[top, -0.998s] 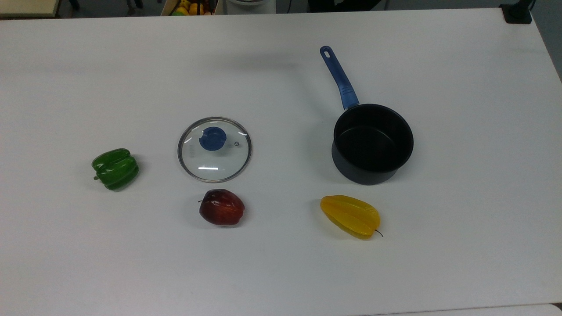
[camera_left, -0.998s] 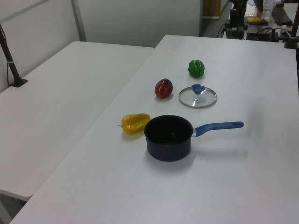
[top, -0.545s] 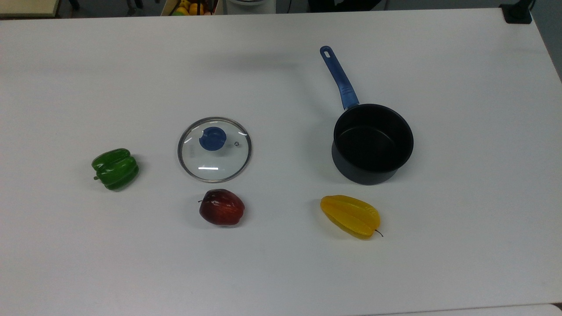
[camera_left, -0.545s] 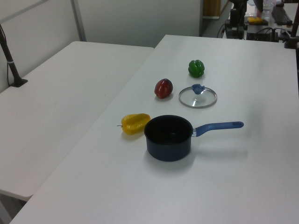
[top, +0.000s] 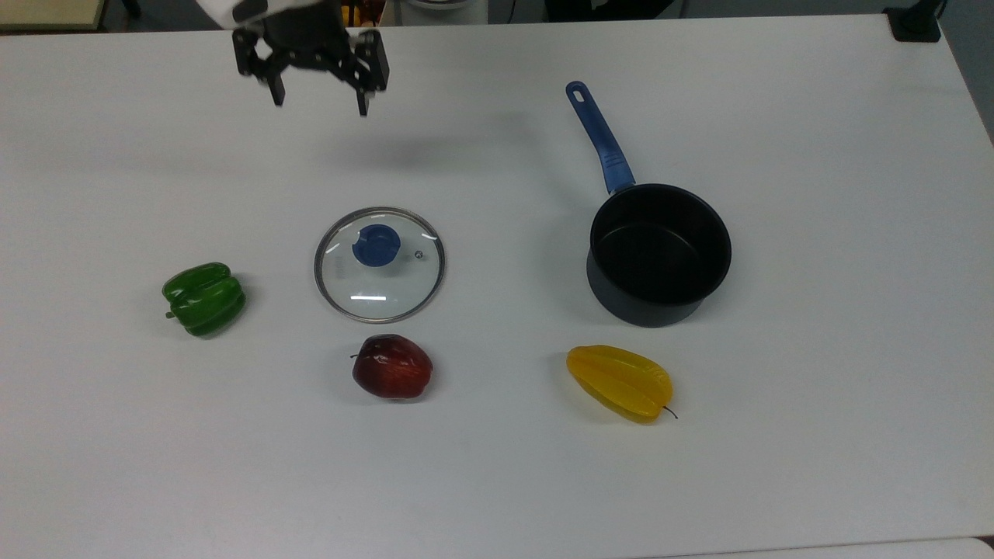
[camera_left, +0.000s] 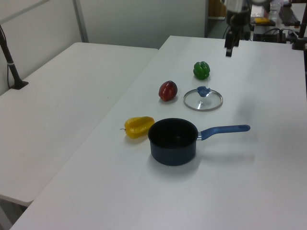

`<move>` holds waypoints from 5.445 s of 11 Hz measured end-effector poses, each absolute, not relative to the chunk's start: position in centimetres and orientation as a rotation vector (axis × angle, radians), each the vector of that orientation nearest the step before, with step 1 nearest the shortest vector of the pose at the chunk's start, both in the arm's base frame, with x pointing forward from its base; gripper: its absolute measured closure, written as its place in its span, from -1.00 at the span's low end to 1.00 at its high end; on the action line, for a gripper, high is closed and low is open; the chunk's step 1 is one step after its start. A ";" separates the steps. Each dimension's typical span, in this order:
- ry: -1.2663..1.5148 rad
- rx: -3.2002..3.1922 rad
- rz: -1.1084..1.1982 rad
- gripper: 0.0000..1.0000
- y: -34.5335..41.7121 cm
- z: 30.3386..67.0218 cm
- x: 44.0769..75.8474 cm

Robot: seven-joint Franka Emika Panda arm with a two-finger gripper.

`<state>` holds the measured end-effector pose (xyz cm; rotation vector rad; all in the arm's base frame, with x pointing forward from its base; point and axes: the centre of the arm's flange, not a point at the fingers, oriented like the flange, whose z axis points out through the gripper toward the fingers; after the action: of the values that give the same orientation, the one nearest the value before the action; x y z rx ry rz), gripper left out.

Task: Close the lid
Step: 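Move the open gripper down over the blue knob of the glass lid, then close the gripper on the blue knob of the glass lid, then lift the glass lid and carry it over the black saucepan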

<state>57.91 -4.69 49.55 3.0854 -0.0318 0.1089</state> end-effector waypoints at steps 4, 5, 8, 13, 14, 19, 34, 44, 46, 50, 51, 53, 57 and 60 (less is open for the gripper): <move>-0.110 3.087 0.257 -1.00 -4.3 42.3 61.3; -0.160 3.089 0.295 -1.00 -3.7 40.5 62.2; -0.280 3.103 0.332 -1.00 -0.3 36.4 63.7; -0.319 3.098 0.313 -0.99 1.3 35.0 64.2; -0.307 3.089 0.313 -0.96 1.1 34.9 64.3; -0.270 3.066 0.346 -0.83 0.9 34.2 64.7; -0.276 3.064 0.304 -0.22 0.6 33.7 64.5; -0.326 3.040 0.202 -0.22 0.8 43.7 65.4; -0.274 3.046 0.196 -0.22 4.4 46.9 65.7; -0.126 3.074 0.252 -0.22 15.7 49.8 64.5; -0.066 3.079 0.252 -0.22 18.5 49.7 63.9; 0.049 3.085 0.250 -0.22 23.6 49.1 62.9; 0.222 3.105 0.335 -0.22 31.1 47.7 61.8; 0.300 3.098 0.347 -0.22 34.2 44.3 61.7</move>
<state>61.66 34.19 44.33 3.0984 0.3002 0.3470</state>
